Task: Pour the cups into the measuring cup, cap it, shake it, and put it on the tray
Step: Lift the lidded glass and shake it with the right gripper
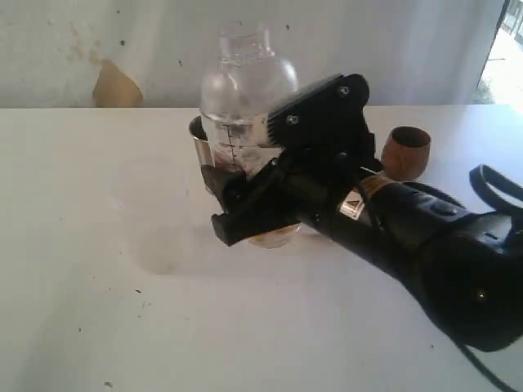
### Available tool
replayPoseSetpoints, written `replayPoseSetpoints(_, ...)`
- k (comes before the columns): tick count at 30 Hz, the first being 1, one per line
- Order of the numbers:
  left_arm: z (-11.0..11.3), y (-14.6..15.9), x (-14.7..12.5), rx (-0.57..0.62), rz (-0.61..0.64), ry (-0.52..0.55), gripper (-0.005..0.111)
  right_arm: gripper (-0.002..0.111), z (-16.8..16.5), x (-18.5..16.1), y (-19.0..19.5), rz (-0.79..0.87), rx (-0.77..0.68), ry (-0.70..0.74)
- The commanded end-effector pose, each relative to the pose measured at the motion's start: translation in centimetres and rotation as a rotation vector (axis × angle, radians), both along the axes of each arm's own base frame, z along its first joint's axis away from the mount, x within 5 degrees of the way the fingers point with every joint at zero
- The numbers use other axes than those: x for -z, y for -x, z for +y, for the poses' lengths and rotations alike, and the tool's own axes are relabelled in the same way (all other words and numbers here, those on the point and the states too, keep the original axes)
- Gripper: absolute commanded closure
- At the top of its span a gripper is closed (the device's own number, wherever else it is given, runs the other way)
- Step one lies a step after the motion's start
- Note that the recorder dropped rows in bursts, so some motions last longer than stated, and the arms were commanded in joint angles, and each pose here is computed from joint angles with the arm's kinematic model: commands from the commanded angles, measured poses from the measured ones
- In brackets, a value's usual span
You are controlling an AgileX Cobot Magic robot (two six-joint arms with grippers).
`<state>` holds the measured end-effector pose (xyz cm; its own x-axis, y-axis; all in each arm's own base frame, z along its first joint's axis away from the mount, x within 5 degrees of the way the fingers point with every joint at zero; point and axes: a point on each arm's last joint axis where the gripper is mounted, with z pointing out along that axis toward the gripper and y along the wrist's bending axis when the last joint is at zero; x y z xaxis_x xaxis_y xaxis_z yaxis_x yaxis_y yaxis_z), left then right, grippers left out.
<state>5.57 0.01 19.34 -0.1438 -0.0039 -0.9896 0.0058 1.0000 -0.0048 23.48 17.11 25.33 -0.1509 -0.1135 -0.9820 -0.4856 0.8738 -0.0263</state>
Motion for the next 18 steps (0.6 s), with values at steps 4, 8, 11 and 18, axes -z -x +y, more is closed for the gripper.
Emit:
replayPoseSetpoints(4, 0.0, 0.0, 0.1, 0.001, 0.001, 0.004, 0.107, 0.108, 0.4, -2.2, 0.2, -0.179, -0.054, -0.017)
replayPoseSetpoints(8, 0.0, 0.0, 0.1, 0.001, 0.001, 0.004, 0.107, 0.108, -1.0, -1.7, -0.4, -0.051, 0.053, -0.094)
replayPoseSetpoints(11, 0.0, 0.0, 0.1, 0.003, 0.000, 0.000, 0.107, 0.108, -0.6, -1.6, -0.6, -0.136, 0.047, -0.053)
replayPoseSetpoints(18, 0.0, 0.0, 0.1, 0.003, 0.000, 0.000, 0.107, 0.108, -1.3, -3.4, -2.5, -0.052, 0.210, -0.298)
